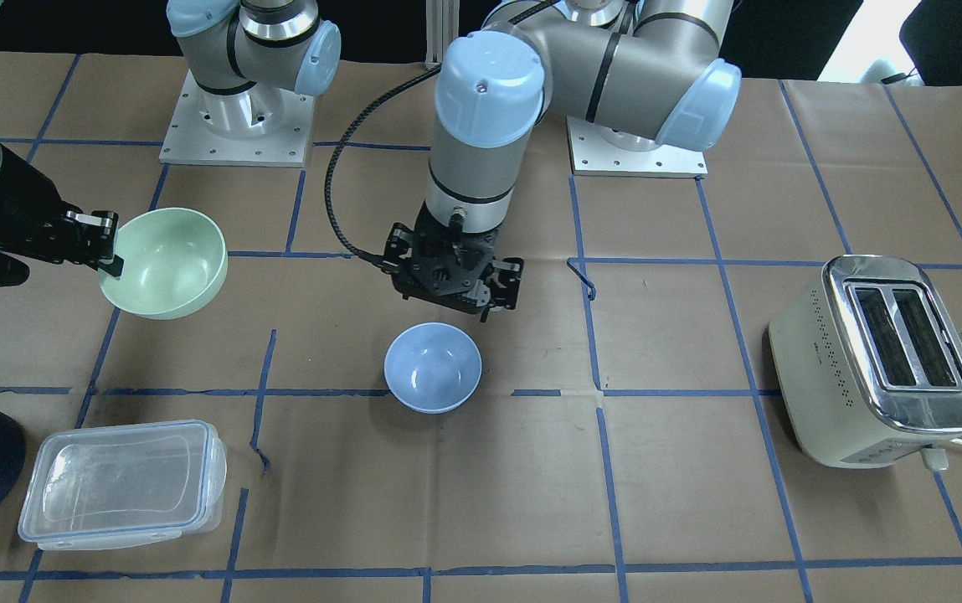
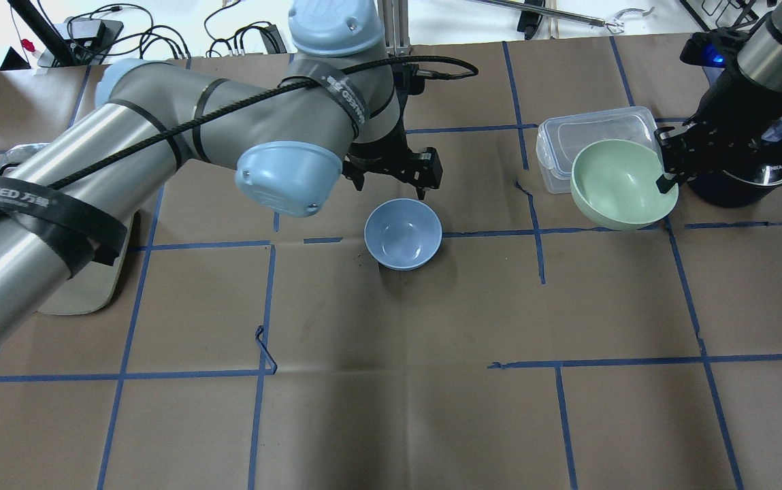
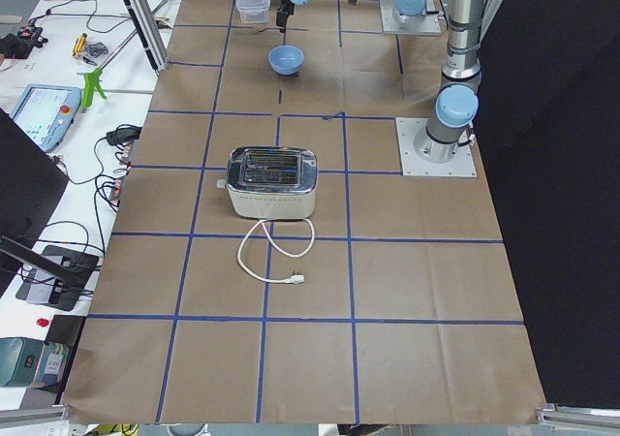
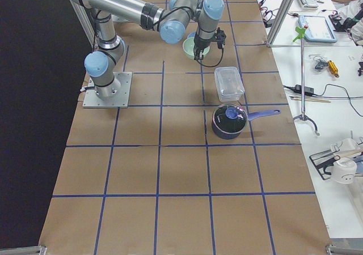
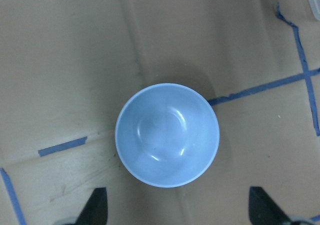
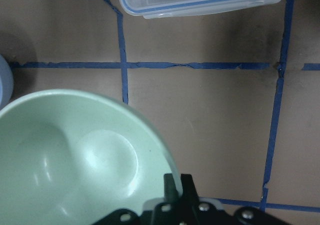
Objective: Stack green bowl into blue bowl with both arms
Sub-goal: 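Release the blue bowl and raise the left gripper away, then carry the green bowl over the blue bowl with the right gripper and lower it in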
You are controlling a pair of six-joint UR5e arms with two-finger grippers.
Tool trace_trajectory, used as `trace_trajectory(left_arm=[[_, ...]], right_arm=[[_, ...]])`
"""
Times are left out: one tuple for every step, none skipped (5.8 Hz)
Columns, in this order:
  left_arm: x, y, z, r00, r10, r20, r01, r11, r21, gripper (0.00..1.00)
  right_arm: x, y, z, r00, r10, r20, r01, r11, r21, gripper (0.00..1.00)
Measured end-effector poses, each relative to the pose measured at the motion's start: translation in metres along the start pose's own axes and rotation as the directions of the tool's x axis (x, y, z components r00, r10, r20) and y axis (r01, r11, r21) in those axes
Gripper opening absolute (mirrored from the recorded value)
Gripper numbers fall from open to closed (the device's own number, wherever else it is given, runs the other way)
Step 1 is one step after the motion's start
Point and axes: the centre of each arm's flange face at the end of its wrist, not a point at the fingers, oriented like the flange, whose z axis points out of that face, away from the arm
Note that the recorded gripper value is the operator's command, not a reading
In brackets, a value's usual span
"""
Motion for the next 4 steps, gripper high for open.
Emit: trace_trajectory(left_arm=[[-0.050,0.012,-0.038,0.999,-0.035,0.008,0.035,0.999,-0.024,0.99],[-0.087,0.031,-0.071,0.997,-0.075,0.016,0.075,0.996,-0.050,0.99],[-0.102,0.045,-0.092,0.995,-0.093,0.039,0.095,0.994,-0.056,0.99],[-0.108,0.053,-0.105,0.993,-0.099,0.068,0.103,0.993,-0.050,0.99]], right_arm=[[-0.016,-0.003,0.001,1.000,0.010,-0.002,-0.010,1.000,0.007,0.07],[-0.049,-0.011,0.009,0.999,0.030,-0.014,-0.030,0.999,0.025,0.07],[-0.090,-0.019,0.022,0.998,0.056,-0.026,-0.054,0.997,0.049,0.07],[-0.141,-0.025,0.041,0.996,0.084,-0.031,-0.082,0.994,0.075,0.07]])
